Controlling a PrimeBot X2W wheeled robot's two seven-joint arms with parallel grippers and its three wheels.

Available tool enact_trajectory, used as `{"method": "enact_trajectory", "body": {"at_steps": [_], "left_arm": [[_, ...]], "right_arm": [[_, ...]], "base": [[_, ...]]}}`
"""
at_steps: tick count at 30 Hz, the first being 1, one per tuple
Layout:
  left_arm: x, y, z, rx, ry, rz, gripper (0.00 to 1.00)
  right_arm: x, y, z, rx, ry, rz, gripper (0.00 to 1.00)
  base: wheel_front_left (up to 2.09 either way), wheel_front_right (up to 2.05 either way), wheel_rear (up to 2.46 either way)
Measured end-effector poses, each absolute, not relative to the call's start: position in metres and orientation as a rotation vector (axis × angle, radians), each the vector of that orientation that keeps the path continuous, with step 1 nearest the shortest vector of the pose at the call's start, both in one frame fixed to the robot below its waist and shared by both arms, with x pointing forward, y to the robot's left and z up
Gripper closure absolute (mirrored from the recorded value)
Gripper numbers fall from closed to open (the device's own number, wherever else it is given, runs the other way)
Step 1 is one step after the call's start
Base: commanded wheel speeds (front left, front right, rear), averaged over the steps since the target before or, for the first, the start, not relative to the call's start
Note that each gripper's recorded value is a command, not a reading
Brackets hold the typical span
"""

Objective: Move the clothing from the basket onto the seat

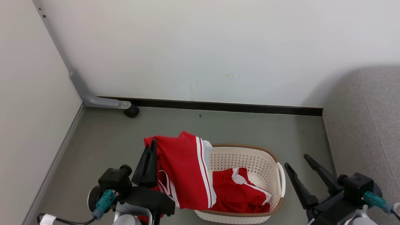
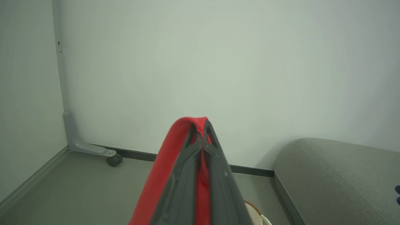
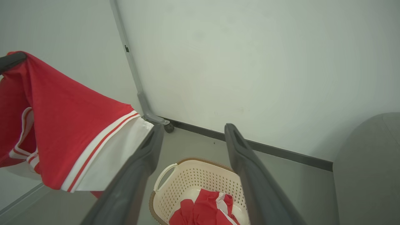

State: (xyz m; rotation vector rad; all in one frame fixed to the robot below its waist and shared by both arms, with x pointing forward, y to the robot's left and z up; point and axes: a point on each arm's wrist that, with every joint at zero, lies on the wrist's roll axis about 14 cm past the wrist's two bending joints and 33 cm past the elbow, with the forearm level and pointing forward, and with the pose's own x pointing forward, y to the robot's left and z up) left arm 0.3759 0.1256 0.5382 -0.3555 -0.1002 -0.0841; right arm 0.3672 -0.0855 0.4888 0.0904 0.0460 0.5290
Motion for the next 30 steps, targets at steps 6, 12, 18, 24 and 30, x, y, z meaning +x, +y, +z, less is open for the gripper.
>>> {"method": "enact_trajectory", "body": {"at_steps": [6,12,18,24,30], "left_arm": [[0.377,0.122,0.545,-0.334,-0.122,-0.099,1.00],[0.377,0.113,0.546,-0.331,-0.109,-0.125,1.00],[0.380,0.102,0.554,-0.322,-0.115,-0.161,1.00],[0.379,0.100,0.555,-0.319,-0.108,-0.168,1.00],[0.378,0.091,0.564,-0.318,-0.124,-0.198,1.00]], "right_arm": [[0.368,-0.043,0.514,0.009,-0.027,0.709,0.00],[0.363,-0.005,0.531,-0.063,-0.083,0.869,0.00],[0.352,0.028,0.536,-0.101,-0.101,1.006,0.00],[0.350,0.051,0.539,-0.129,-0.113,1.094,0.00],[0.344,0.073,0.538,-0.118,-0.102,1.160,0.00]], "base": [[0.00,0.00,0.00],[0.00,0.00,0.00],[0.00,0.00,0.00],[0.00,0.00,0.00],[0.00,0.00,0.00]]}}
